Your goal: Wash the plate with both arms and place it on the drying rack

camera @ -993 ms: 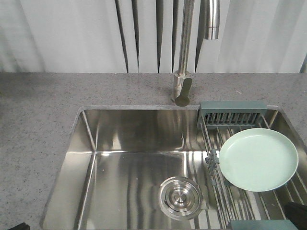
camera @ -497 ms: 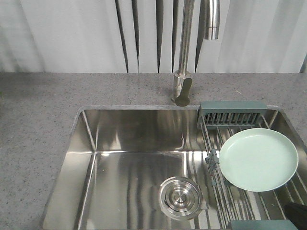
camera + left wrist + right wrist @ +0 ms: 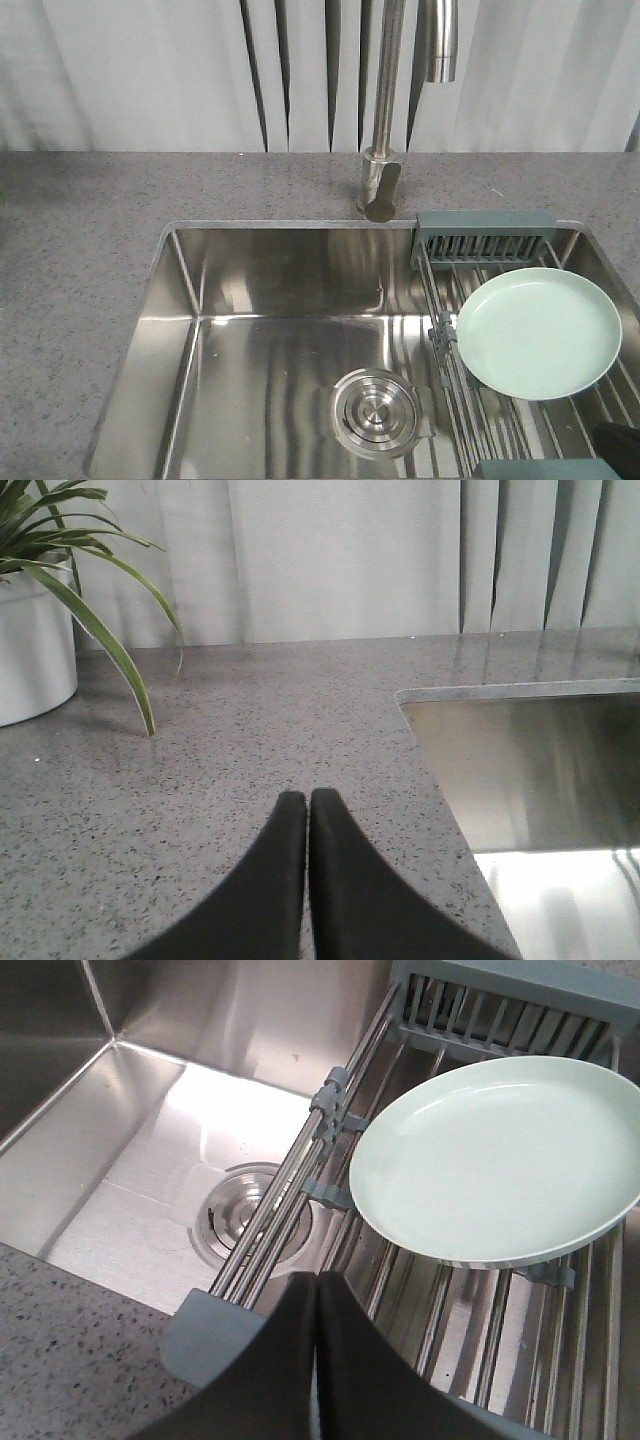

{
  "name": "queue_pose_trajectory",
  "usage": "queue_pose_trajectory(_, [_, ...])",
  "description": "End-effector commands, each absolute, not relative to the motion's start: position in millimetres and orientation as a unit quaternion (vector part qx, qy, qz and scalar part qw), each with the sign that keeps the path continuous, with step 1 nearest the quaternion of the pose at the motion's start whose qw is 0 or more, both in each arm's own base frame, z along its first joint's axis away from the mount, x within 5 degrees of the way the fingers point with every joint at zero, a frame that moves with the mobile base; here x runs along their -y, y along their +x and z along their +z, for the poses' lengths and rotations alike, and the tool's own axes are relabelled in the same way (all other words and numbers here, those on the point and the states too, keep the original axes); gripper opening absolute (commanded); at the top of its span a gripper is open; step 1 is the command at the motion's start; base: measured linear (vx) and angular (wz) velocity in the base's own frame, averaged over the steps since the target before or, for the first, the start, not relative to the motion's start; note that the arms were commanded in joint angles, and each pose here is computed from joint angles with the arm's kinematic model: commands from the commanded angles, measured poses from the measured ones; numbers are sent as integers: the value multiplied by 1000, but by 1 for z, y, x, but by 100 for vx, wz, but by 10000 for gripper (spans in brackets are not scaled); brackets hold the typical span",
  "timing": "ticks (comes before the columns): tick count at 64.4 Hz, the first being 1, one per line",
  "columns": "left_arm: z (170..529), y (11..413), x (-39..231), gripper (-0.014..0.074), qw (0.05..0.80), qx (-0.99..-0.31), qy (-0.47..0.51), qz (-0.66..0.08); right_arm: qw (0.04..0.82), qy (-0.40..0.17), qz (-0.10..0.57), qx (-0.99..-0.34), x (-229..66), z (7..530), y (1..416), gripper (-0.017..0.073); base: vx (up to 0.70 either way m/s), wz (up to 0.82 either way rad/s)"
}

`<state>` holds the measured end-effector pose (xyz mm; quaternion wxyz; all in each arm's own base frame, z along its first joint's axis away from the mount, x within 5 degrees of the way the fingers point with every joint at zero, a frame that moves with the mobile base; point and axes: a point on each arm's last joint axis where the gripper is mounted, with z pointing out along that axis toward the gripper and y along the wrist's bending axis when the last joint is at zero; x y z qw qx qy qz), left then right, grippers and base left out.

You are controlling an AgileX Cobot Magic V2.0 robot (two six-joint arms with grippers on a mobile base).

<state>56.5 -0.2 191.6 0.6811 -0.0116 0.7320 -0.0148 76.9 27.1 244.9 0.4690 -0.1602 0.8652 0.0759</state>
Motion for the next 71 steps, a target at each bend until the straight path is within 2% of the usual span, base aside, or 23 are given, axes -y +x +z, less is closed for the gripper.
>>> queue_pose_trajectory(1, [193, 56, 0, -5, 709, -705, -15, -18, 506, -156, 77, -845, -28, 258, 81, -10, 0, 0])
queue_pose_trajectory(71, [193, 56, 0, -5, 708, -706, -15, -18, 508, -156, 77, -844, -28, 256, 80, -10, 0, 0])
